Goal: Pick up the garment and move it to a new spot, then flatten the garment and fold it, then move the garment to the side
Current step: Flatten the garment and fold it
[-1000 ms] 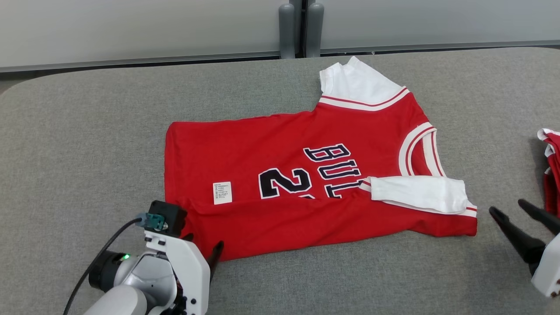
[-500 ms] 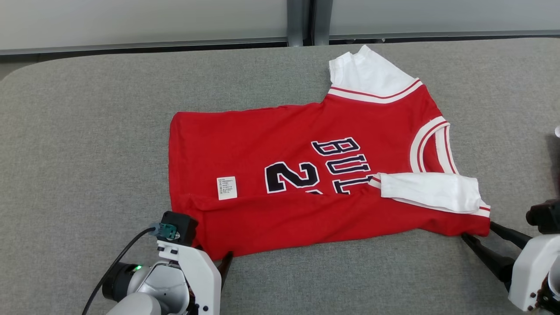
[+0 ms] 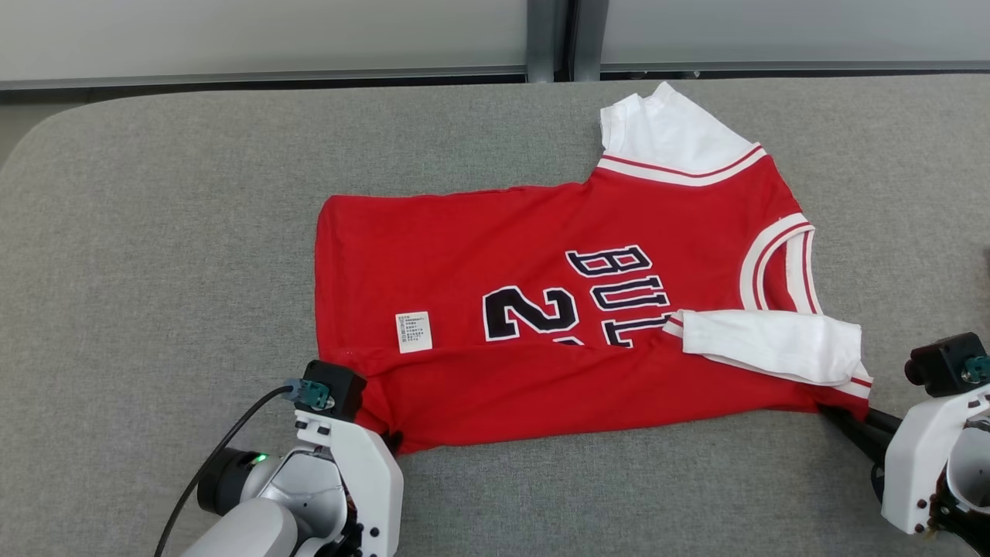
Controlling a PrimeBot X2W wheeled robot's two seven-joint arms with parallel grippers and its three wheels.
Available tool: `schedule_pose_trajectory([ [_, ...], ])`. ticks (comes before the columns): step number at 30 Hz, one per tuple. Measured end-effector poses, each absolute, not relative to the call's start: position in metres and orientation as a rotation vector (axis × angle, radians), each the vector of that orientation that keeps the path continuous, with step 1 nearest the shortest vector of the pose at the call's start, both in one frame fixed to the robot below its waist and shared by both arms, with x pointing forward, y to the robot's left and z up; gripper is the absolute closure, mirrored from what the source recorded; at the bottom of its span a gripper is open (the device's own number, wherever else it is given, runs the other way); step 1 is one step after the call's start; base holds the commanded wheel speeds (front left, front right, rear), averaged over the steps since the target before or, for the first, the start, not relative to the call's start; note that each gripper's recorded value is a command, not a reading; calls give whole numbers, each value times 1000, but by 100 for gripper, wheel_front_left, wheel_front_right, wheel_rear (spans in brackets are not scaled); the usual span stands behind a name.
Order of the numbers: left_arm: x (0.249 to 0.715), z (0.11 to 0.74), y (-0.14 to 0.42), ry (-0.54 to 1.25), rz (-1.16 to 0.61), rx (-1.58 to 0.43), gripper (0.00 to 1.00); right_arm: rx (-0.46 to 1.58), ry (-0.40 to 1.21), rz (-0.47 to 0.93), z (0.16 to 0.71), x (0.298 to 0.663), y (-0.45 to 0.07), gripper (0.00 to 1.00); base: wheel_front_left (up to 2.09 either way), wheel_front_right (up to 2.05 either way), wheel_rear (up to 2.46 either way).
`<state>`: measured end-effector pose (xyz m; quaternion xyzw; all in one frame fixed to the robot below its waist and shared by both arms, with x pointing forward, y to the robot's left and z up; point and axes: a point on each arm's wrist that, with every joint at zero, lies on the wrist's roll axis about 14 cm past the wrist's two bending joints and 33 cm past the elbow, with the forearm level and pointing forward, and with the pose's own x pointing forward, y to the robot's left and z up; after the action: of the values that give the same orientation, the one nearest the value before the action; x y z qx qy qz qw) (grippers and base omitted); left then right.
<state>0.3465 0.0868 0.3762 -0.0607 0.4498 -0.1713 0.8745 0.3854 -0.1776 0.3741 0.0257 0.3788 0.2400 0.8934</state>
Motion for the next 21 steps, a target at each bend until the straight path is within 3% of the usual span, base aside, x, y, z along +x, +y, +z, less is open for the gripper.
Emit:
schedule_pose_trajectory([
  [12,325,393,116,928,-330,-140,100,66,775,476,405,374,-202,100,0,0,0],
  [21,271,394,103,966,-357,-219,100,103,893,473,397,327,-216,100,0,0,0],
])
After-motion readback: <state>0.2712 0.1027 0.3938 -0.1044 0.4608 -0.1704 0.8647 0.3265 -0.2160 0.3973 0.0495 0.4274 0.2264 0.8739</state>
